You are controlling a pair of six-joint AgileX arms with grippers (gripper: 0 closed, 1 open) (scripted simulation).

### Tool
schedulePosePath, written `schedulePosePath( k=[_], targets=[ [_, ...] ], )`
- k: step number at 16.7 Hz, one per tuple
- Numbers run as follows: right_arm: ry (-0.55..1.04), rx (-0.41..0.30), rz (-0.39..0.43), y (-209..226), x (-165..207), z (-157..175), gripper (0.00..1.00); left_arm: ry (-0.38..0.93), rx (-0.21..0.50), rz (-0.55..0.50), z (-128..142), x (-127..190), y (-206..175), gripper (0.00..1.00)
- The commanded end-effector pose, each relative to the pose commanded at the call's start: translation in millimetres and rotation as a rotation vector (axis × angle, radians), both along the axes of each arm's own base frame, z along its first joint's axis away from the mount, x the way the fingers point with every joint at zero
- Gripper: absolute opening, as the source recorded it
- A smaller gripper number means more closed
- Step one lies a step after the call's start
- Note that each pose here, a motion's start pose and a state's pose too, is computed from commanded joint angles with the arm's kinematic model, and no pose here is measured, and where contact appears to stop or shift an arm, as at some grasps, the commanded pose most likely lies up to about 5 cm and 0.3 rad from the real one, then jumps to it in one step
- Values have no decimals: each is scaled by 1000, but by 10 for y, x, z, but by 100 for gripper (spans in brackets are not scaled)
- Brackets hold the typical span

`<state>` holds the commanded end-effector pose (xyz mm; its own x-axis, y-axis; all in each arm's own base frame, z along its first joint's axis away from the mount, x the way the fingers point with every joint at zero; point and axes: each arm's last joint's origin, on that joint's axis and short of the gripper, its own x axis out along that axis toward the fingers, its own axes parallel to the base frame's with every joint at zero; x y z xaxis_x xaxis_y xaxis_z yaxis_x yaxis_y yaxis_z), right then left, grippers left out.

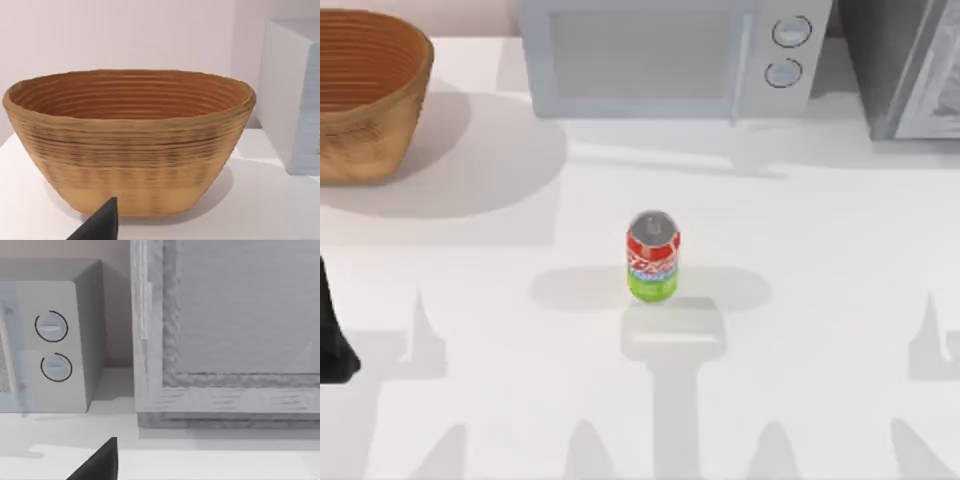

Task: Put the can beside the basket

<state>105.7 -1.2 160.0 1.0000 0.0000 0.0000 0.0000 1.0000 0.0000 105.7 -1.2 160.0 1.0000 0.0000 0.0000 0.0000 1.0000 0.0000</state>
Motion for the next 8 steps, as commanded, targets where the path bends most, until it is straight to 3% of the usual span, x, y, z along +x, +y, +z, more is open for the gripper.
schedulePosePath(
  k=[4, 8],
  targets=[
    [0, 0, 0, 0, 0, 0, 100, 21, 6, -9, 30, 4, -10, 100],
    [0, 0, 0, 0, 0, 0, 100, 145, 51, -70, 283, 60, -82, 100]
  ],
)
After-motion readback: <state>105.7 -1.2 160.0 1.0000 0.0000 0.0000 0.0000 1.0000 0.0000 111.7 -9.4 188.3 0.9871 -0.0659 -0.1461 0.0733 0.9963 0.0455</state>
